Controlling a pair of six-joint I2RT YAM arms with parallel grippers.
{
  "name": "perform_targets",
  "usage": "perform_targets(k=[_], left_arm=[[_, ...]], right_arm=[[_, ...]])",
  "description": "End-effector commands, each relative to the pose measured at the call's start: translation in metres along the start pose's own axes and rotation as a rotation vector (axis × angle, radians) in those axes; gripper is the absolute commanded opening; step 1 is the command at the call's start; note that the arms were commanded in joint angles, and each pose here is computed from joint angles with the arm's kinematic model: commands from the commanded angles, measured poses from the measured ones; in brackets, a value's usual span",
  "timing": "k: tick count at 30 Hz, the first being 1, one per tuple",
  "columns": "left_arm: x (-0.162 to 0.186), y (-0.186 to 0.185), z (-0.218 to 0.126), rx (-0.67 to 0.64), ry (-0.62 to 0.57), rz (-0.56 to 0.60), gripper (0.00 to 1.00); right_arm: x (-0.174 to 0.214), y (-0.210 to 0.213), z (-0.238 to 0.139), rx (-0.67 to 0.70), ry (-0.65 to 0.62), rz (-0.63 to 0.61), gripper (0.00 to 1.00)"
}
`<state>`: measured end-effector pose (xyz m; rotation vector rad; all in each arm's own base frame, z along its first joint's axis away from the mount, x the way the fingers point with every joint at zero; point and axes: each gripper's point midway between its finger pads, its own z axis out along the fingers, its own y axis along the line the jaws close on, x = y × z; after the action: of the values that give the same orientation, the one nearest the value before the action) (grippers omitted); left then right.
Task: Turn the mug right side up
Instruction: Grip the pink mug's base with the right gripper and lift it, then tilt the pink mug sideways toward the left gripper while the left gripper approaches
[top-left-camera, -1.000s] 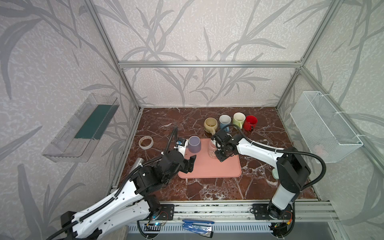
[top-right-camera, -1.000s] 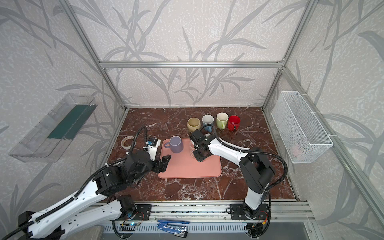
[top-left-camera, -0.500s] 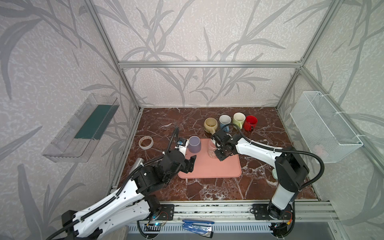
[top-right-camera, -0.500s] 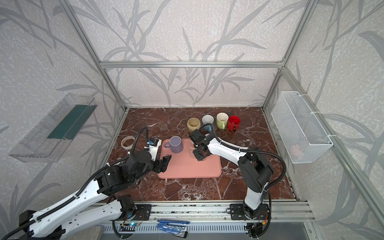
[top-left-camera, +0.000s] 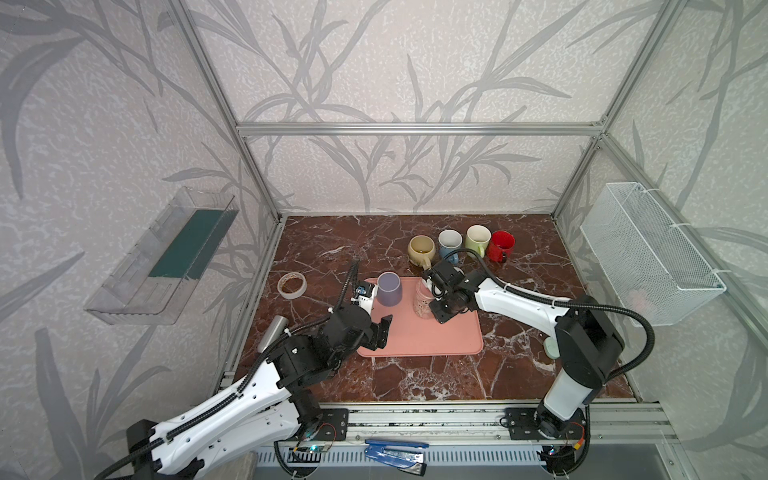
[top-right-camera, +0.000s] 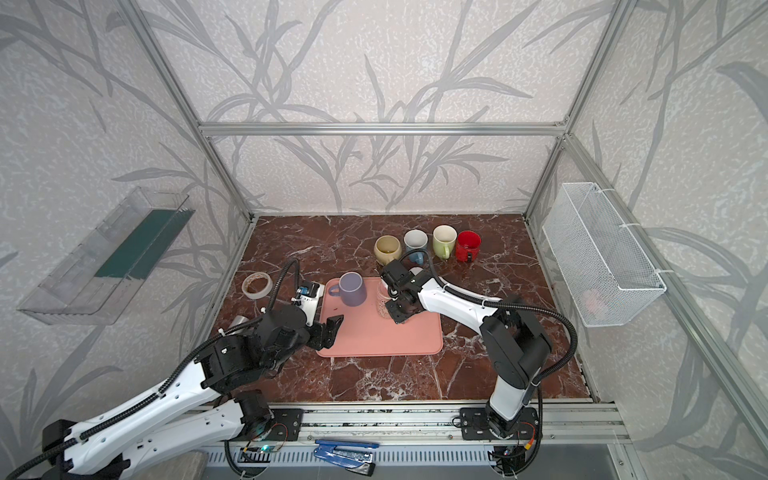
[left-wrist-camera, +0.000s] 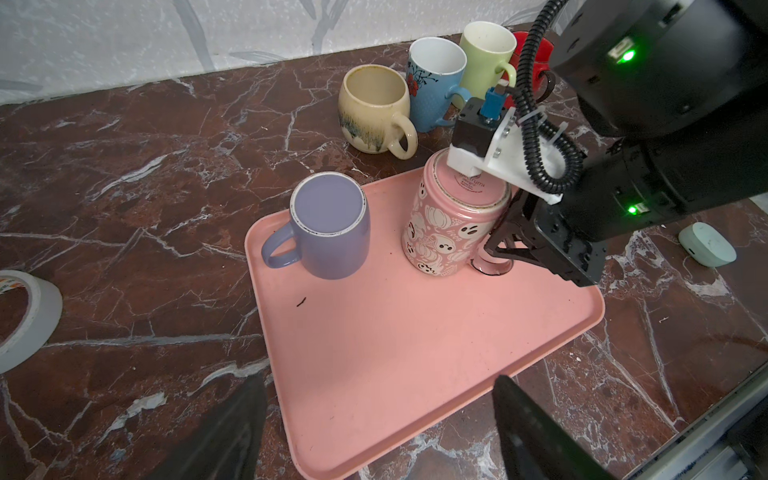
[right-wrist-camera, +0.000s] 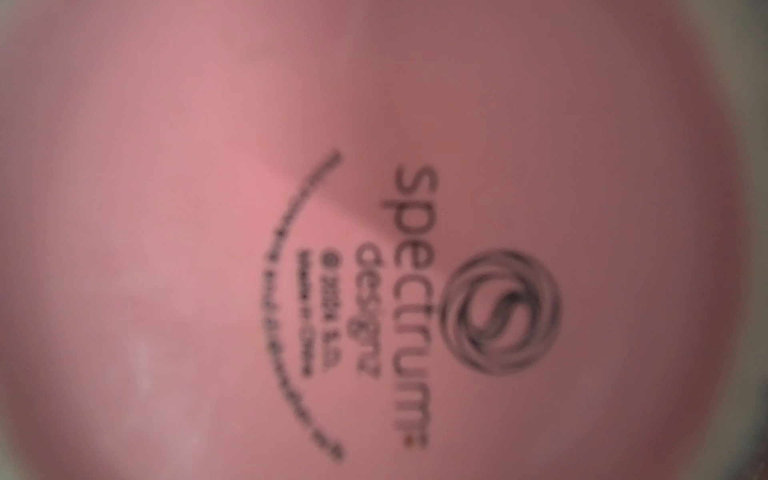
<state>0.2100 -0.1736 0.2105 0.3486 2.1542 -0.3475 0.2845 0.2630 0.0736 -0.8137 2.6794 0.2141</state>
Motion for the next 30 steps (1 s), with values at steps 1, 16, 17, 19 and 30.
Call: perform_targets(k=[1,16,17,19,30], left_arm=[[-0.003,0.001,0.0,0.004,-0.028,-0.046,0.83],[0.01,0.004,0.004,0.011,-0.034,-0.101,0.83],[0.012,0.004,0.004,0.019,-0.034,-0.11,0.83],[0.016,0.002,0.006,0.04,-0.038,-0.134,0.83],[0.019,-0.02,0.007,0.253,-0.168,-0.307,0.81]], right_arm=[[-0.028,0.018,-0.027,-0.106,-0.149,0.021,0.0],[-0.051,0.033,-0.06,-0.411,-0.311,0.173,0.0],[-0.053,0.033,-0.063,-0.42,-0.322,0.175,0.0],[-0.057,0.036,-0.072,-0.447,-0.352,0.18,0.0],[-0.078,0.046,-0.118,-0.582,-0.543,0.213,0.0]])
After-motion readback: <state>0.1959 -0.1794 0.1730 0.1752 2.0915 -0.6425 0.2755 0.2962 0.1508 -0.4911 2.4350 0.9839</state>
